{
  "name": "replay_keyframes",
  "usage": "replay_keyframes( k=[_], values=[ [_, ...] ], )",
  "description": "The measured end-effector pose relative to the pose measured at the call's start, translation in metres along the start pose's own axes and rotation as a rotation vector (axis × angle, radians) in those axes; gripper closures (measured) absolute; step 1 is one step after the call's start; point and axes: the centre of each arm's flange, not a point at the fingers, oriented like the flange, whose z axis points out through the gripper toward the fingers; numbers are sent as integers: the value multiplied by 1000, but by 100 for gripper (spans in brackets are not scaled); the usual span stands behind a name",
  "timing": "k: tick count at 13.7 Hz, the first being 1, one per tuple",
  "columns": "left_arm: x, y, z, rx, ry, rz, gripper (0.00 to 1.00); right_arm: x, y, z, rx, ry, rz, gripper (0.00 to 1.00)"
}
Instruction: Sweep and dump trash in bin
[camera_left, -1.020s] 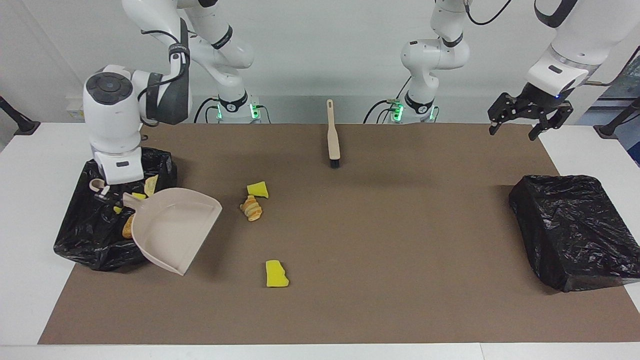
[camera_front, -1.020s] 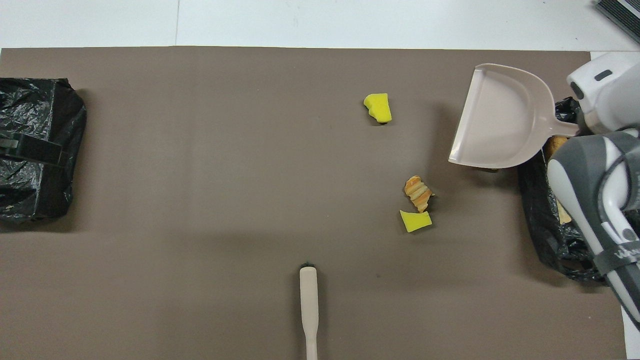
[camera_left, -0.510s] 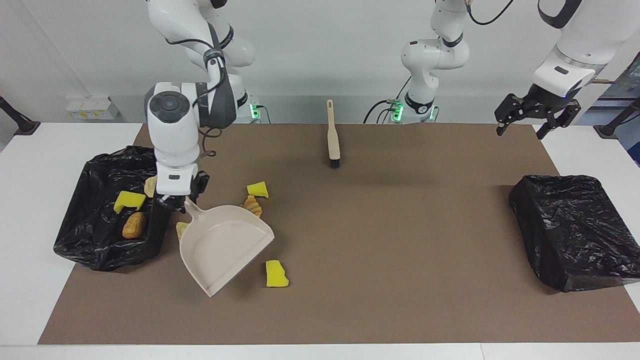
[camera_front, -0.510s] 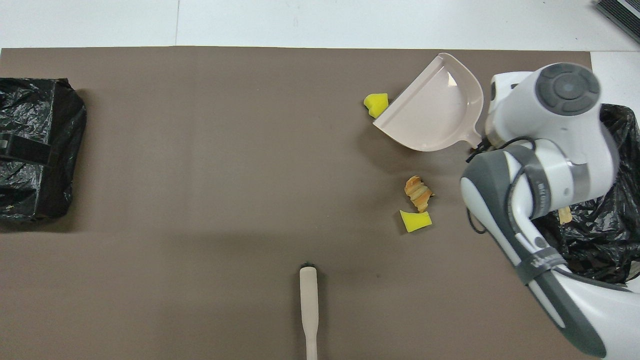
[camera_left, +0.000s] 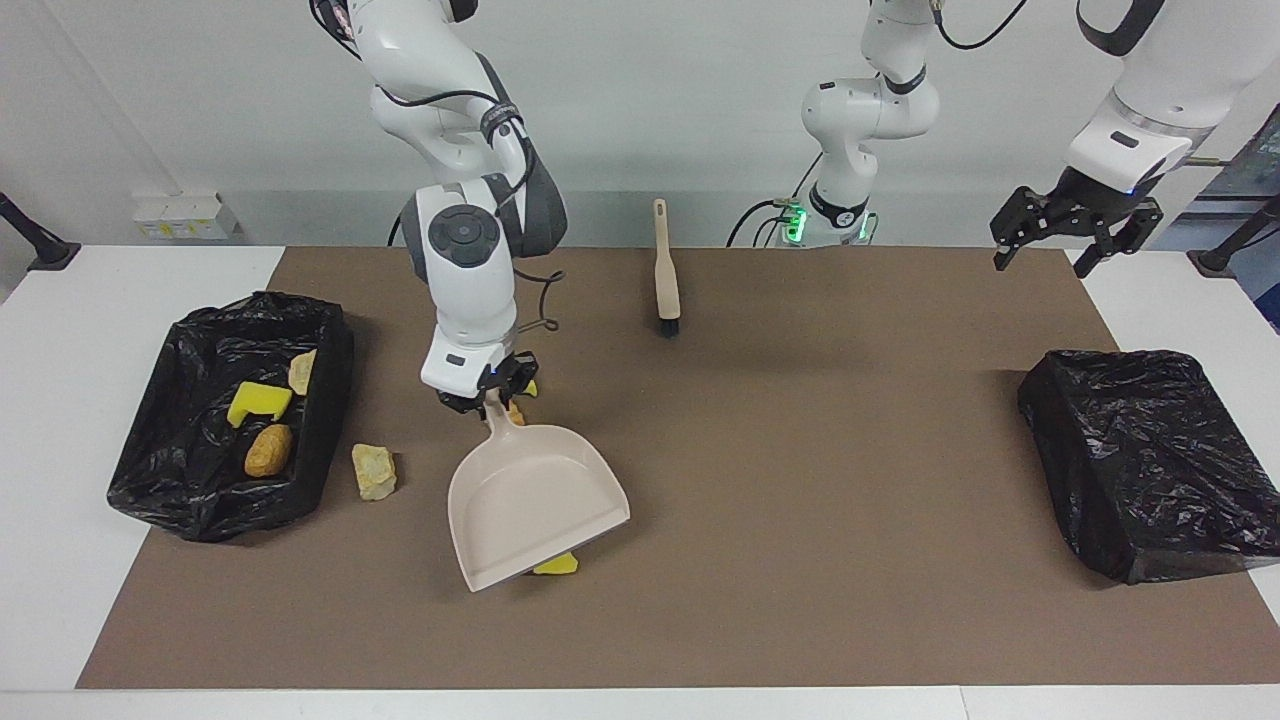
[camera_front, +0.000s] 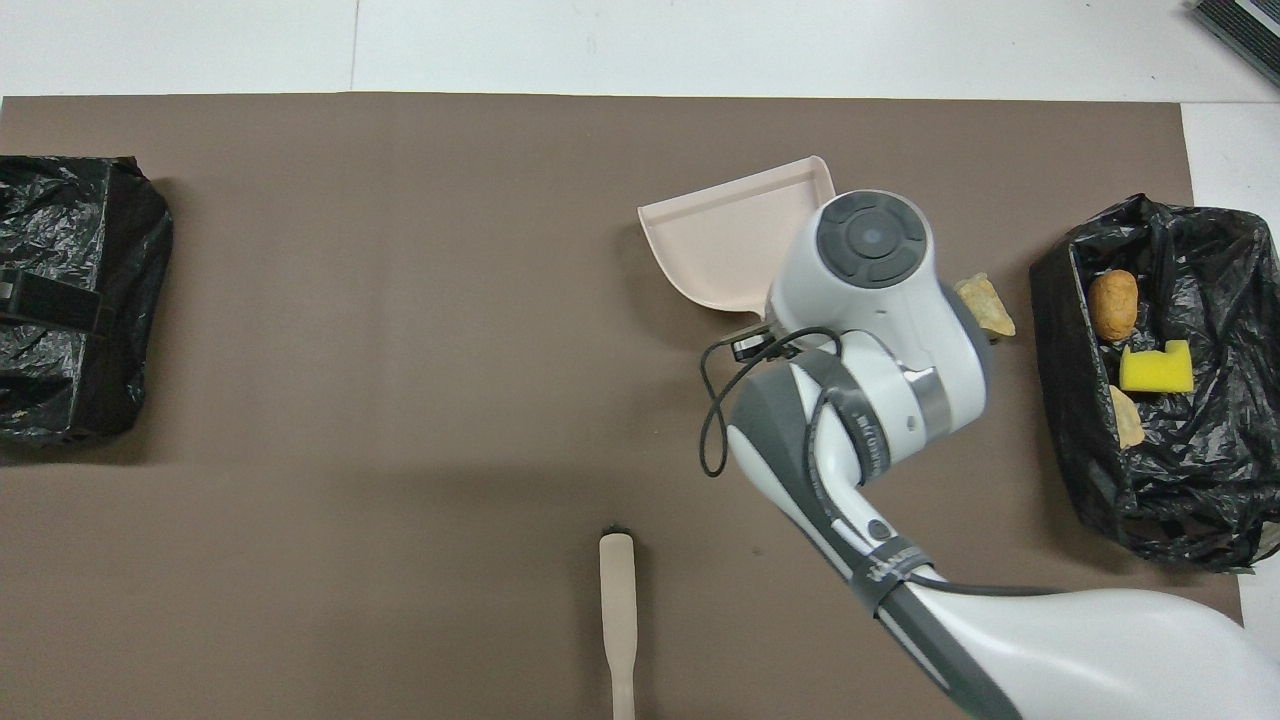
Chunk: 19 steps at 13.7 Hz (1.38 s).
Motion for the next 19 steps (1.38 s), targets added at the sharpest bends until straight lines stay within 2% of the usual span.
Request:
replay_keyframes(
  k=[3, 6, 11, 15, 16, 19],
  values=[
    [0, 0, 0, 0, 0, -1, 0, 1, -75, 20, 15, -11, 93, 67],
    [0, -1, -1, 0, 1, -2, 0, 4, -119, 34, 54, -31, 133, 67],
    [-1, -1, -1, 0, -1, -2, 0, 8, -129, 29, 136, -60, 210, 67],
    [-1, -1, -1, 0, 0, -2, 0, 8, -131, 29, 154, -74, 244, 67],
    [-1, -1, -1, 0, 0, -2, 0, 7, -131, 30, 150, -82, 244, 62],
    [-1, 0, -1, 0, 0, -1, 0, 4, -125, 29, 133, -115, 247, 29]
  ],
)
